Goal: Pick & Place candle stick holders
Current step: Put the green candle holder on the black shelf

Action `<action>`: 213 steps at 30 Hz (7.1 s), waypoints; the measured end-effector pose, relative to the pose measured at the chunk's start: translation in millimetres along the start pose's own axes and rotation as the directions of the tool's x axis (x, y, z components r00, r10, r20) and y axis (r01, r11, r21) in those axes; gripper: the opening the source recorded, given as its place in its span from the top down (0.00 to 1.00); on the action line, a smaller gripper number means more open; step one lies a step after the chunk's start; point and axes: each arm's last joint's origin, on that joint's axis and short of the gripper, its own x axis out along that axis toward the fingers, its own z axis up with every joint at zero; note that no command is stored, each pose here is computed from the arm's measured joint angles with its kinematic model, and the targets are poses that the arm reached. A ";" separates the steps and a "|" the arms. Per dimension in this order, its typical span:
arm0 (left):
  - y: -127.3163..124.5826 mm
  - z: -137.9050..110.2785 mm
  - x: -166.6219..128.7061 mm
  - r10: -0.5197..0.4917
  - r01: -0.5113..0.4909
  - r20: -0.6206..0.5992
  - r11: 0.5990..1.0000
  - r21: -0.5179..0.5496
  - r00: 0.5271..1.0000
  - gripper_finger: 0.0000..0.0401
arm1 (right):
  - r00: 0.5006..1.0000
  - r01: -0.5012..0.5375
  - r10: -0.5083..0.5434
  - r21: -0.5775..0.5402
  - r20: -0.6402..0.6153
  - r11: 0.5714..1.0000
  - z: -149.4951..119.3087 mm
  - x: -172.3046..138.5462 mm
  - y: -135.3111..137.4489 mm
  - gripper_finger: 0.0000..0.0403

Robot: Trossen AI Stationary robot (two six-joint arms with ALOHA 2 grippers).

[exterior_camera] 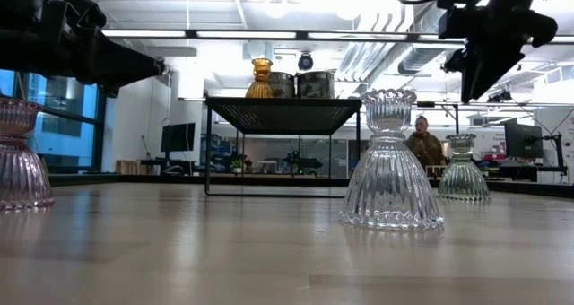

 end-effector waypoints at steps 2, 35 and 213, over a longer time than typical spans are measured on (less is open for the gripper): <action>0.0 0.0 0.0 0.000 0.000 0.000 1.000 -0.002 1.000 0.68 | 1.000 -0.001 0.001 -0.014 0.008 1.000 0.7 0.1 -0.2 0.68; 1.8 -0.2 0.0 0.063 -0.062 0.002 0.998 -0.024 0.998 0.68 | 0.989 -0.043 0.085 0.312 -0.123 0.949 23.2 42.9 -4.8 0.68; 2.0 -5.7 -0.2 0.058 -0.058 -0.055 0.998 -0.011 0.997 0.68 | 0.983 -0.181 0.180 -0.023 -0.043 0.983 236.5 16.1 -51.1 0.96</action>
